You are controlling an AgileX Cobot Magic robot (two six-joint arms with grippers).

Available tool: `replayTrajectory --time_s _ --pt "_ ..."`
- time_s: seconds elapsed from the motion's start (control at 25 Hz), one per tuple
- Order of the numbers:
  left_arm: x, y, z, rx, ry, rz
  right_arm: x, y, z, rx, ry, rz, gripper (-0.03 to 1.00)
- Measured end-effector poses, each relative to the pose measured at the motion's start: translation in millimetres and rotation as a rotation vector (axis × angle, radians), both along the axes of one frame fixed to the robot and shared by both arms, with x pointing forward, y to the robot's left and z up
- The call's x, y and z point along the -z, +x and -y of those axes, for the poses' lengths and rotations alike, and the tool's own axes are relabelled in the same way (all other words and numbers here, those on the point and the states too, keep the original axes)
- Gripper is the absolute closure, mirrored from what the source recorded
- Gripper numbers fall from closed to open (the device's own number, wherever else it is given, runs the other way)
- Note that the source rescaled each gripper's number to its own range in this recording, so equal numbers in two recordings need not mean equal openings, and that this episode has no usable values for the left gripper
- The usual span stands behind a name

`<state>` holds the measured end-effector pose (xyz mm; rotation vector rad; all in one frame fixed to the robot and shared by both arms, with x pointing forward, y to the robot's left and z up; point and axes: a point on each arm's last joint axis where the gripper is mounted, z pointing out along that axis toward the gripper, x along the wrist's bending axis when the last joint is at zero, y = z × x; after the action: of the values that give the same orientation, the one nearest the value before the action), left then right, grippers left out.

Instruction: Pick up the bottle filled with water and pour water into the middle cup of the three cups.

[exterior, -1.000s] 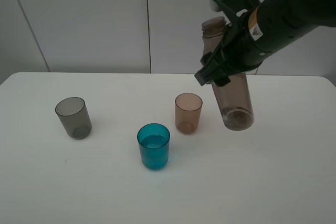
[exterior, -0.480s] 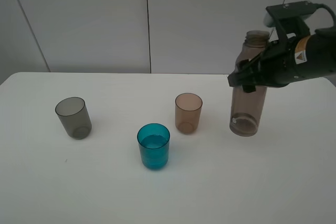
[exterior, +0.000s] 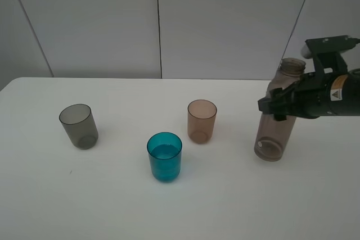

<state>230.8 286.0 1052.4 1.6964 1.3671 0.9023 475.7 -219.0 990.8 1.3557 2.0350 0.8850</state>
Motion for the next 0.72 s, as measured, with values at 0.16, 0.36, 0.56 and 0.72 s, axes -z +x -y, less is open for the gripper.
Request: replayTrajectory --time_s 0.16,0.36,0.56,0.72 --pt "0.0 0.0 0.0 0.000 0.000 0.000 6.1 -3.7 1.0 -0.026 -0.013 0.006 0.97" --pt "0.0 0.0 0.0 0.000 0.000 0.000 9.1 -6.0 -0.3 -0.055 -0.006 0.033 0.97" --pt "0.0 0.0 0.0 0.000 0.000 0.000 9.0 -6.0 -0.4 -0.056 -0.006 0.033 0.97" --pt "0.0 0.0 0.0 0.000 0.000 0.000 10.5 -6.9 0.9 -0.043 -0.012 0.012 0.97"
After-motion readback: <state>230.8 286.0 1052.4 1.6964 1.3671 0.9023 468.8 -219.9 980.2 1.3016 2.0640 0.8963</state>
